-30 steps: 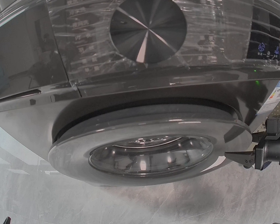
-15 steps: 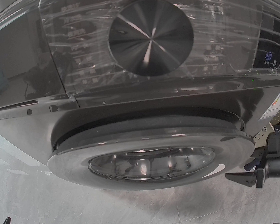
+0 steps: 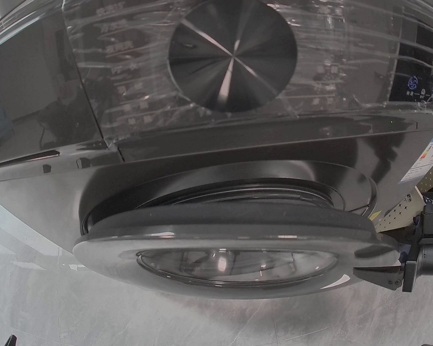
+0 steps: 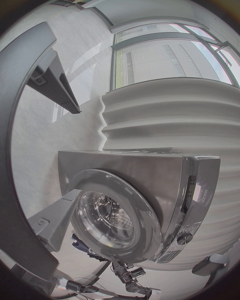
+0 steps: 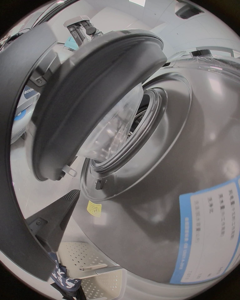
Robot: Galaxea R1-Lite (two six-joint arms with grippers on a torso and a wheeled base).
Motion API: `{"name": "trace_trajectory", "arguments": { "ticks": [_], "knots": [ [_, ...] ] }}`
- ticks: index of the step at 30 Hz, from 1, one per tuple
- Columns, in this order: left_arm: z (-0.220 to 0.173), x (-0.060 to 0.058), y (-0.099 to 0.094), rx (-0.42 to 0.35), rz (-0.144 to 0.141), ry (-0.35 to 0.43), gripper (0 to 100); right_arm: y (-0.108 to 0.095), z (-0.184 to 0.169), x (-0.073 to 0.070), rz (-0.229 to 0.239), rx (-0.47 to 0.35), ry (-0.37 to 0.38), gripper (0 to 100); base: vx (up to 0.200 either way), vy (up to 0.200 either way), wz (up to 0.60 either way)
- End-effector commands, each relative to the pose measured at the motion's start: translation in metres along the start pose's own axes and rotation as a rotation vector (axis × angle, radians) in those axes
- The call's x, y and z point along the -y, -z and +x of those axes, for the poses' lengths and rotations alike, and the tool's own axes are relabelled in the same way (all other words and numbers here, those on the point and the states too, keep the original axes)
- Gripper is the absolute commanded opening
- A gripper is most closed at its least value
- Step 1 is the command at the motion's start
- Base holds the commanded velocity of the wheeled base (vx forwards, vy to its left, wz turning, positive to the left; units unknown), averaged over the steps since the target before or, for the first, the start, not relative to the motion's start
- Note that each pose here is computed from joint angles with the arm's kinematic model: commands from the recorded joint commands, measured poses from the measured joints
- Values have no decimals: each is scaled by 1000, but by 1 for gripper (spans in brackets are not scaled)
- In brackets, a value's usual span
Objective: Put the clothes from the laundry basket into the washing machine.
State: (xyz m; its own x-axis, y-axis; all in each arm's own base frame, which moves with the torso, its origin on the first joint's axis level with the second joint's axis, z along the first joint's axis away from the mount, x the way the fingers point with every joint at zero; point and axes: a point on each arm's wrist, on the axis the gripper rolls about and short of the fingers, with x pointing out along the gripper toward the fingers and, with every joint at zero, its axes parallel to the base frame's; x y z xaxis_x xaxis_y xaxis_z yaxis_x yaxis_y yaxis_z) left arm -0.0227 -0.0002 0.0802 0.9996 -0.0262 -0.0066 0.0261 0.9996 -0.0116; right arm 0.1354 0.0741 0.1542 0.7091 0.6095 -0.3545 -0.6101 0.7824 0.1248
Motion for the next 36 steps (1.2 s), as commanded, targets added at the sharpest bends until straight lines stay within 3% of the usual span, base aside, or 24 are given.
{"name": "trace_trajectory", "arguments": {
  "ticks": [1,10,19,30,36],
  "knots": [
    [0,0,5,0,-1,0,100,2,6,0,0,-30,-11,100,0,0,0],
    [0,0,5,0,-1,0,100,18,-9,-9,-14,-42,-54,100,0,0,0],
    [0,0,5,0,-1,0,100,5,7,-6,-9,-43,-44,100,-22,0,0],
    [0,0,5,0,1,0,100,20,-8,-11,-15,-53,-65,100,-36,0,0],
    [0,0,5,0,-1,1,100,6,6,-8,-13,-43,-56,100,0,0,0]
  ]
}}
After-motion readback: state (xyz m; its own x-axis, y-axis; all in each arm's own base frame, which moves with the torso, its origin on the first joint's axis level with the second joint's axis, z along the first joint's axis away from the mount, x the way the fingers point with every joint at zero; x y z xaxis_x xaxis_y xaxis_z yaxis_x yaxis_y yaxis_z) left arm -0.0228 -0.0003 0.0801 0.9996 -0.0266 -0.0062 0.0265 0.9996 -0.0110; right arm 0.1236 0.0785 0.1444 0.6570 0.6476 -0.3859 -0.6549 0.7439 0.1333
